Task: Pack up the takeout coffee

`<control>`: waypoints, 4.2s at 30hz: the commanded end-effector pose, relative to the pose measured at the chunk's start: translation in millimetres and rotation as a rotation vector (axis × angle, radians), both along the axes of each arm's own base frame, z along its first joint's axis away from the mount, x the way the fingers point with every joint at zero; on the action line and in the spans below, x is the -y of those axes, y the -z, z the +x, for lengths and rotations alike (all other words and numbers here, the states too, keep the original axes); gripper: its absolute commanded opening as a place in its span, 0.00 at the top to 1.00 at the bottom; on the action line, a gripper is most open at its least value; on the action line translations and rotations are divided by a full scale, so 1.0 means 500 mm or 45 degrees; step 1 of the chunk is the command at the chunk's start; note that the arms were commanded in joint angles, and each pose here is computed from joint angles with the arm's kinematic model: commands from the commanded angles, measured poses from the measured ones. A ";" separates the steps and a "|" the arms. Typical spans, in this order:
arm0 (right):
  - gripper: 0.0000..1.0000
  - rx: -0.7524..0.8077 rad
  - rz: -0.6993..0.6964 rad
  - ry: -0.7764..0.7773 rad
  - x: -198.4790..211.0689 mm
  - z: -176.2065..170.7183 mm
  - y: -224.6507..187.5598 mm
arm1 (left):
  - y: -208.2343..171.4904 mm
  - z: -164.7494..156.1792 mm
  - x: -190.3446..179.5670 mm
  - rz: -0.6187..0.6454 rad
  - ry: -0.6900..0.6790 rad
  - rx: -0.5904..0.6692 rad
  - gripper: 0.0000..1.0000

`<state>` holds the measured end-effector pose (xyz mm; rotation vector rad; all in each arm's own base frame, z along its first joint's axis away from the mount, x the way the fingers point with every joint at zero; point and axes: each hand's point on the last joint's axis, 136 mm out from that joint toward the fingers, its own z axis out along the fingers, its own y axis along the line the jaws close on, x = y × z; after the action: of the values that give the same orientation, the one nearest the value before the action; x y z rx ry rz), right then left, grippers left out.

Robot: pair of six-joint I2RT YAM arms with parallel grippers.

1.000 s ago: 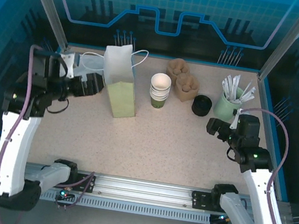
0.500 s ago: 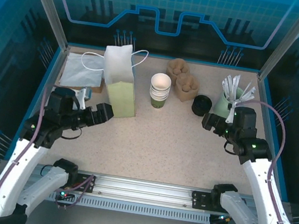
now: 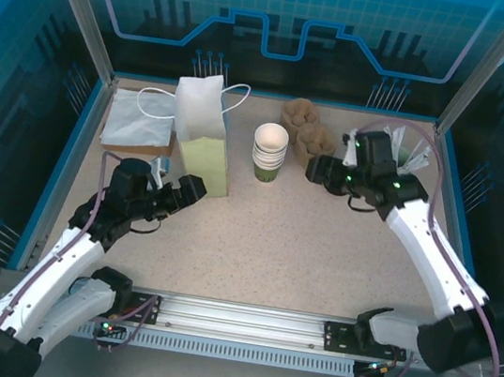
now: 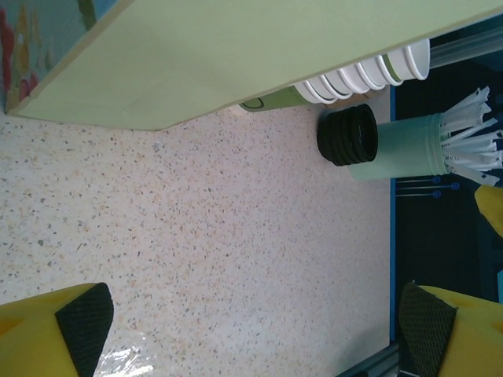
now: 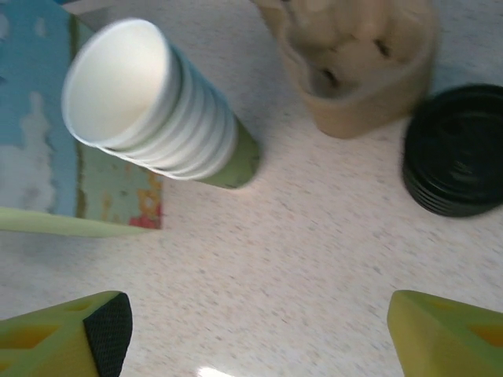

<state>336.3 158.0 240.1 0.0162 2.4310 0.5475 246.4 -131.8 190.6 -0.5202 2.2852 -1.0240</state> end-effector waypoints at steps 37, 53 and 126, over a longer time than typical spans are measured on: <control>0.84 -0.295 0.144 -0.065 -0.184 0.204 0.073 | 0.004 0.058 0.015 -0.018 -0.039 0.016 0.01; 0.92 -0.175 0.147 -0.119 -0.180 0.196 -0.040 | -0.003 0.056 0.014 -0.010 -0.034 0.021 0.01; 0.49 -0.235 -0.414 -0.185 0.035 -0.044 0.142 | -0.047 0.032 0.101 0.078 0.160 0.137 0.01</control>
<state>308.4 164.2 160.2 -0.1978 2.6859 0.3507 262.5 -179.3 198.4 -0.3579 2.3129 -1.0294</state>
